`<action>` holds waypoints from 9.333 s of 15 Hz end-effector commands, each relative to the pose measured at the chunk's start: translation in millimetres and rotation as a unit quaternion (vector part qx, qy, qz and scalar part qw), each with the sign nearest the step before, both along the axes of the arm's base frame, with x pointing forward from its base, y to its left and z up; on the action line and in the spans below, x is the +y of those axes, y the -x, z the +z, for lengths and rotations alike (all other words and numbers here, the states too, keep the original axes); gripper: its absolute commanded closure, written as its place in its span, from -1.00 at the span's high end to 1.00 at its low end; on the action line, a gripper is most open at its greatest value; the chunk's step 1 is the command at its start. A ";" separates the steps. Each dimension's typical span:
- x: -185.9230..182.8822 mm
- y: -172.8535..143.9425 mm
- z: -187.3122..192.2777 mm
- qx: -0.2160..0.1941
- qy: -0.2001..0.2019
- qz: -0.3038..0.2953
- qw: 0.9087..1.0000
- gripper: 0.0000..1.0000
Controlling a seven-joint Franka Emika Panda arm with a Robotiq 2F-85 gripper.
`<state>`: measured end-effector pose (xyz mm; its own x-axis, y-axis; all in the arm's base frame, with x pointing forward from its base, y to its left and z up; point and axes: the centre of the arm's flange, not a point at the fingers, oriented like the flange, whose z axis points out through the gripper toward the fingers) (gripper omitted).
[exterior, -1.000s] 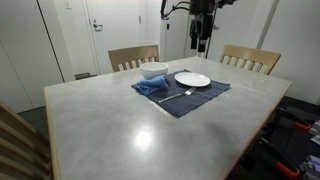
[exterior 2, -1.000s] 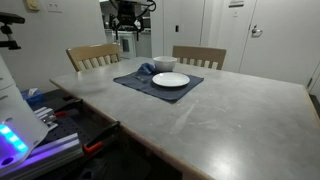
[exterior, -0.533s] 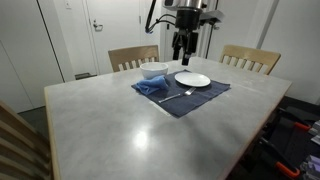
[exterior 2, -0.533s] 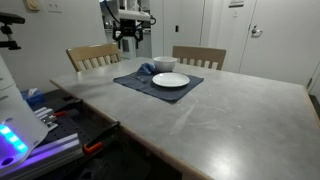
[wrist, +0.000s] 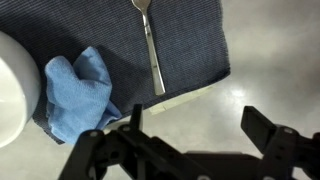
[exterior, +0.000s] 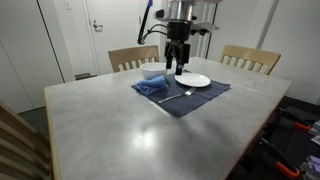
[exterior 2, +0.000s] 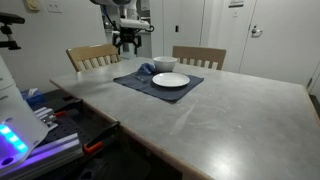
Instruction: Wipe the plate with the cloth
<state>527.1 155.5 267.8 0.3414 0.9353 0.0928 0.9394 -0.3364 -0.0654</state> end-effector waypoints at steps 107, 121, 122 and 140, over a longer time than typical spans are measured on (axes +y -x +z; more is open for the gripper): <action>-176.5 -67.5 27.7 0.064 0.125 -0.366 0.920 -0.81; -176.5 -67.6 27.7 0.064 0.125 -0.366 0.920 -0.81; -176.5 -67.6 27.7 0.064 0.125 -0.366 0.920 -0.81; -165.3 -74.6 -12.8 0.033 0.208 -0.470 0.857 -0.95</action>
<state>602.5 -12.7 265.8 0.9498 0.2165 -0.2261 0.2607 -0.9468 0.1888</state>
